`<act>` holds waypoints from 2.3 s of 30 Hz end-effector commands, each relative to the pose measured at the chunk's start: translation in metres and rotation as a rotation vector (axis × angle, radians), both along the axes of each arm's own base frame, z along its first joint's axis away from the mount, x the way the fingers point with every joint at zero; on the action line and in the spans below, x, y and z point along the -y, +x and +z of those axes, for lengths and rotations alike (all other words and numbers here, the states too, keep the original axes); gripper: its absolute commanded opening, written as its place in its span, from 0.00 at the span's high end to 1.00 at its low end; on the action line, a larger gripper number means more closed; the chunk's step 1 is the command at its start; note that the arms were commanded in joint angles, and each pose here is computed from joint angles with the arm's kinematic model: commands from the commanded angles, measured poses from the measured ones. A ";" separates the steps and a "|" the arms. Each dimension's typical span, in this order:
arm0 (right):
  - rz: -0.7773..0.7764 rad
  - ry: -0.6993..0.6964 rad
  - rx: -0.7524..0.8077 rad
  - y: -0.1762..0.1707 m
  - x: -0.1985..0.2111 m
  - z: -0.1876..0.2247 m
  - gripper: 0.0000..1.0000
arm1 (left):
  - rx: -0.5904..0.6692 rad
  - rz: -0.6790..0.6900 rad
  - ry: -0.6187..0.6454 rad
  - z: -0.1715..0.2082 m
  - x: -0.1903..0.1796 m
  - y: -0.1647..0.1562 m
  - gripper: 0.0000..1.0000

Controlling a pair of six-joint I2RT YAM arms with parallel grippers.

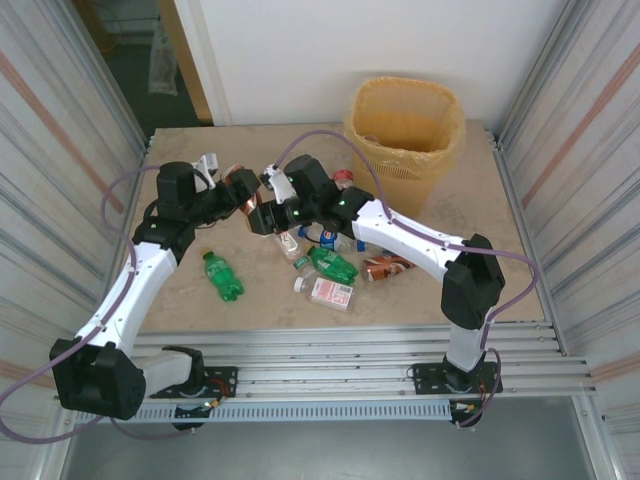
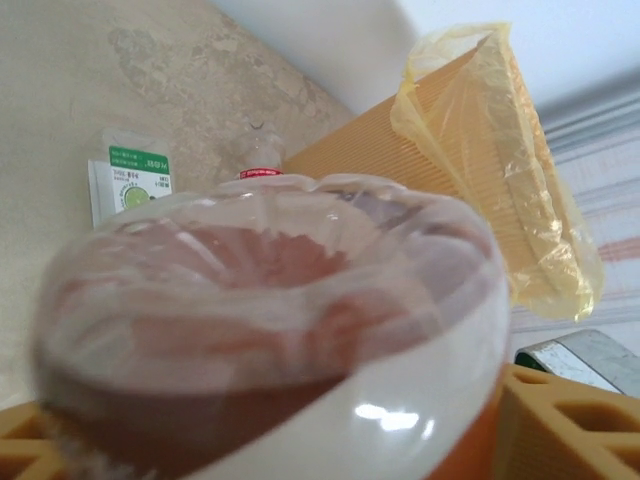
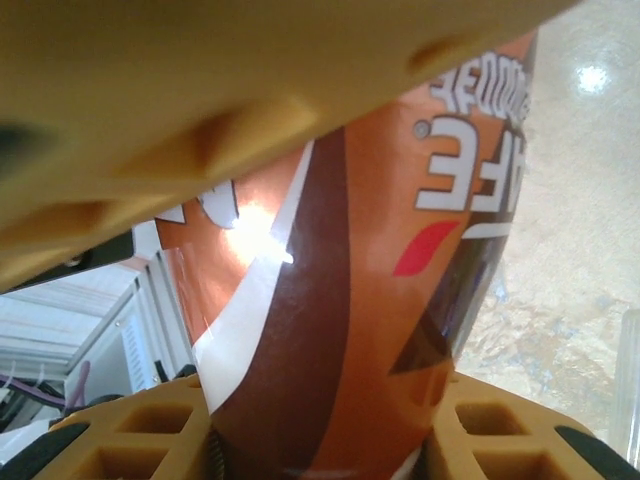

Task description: Put the plastic bottles in the bin

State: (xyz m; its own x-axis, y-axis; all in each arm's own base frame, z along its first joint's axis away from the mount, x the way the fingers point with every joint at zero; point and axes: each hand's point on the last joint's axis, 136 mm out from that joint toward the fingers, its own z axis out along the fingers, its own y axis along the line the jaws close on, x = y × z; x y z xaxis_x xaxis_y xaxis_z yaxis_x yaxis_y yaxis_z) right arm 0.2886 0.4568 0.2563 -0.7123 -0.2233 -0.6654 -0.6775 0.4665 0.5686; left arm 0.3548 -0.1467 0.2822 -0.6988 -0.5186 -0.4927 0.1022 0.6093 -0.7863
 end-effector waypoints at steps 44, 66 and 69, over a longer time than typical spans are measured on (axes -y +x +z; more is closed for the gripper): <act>-0.571 -0.187 0.395 0.090 0.259 0.195 0.80 | 0.038 0.339 0.442 -0.006 -0.117 -0.113 0.01; -0.677 -0.317 0.132 0.217 0.353 0.098 0.78 | -0.172 0.333 0.549 -0.076 -0.130 -0.124 0.01; -0.672 -0.360 0.107 0.226 0.355 0.078 0.76 | -0.201 0.324 0.555 -0.086 -0.130 -0.123 0.01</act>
State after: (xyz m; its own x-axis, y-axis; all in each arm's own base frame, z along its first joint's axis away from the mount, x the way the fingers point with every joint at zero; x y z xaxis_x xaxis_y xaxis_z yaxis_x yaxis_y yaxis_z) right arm 0.5145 0.1000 0.3356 -0.7074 0.0637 -0.7039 -0.1937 0.9403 0.2797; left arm 0.2331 -0.0230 0.2074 -0.6394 -0.4344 -0.6343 -0.2440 0.8971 -0.3684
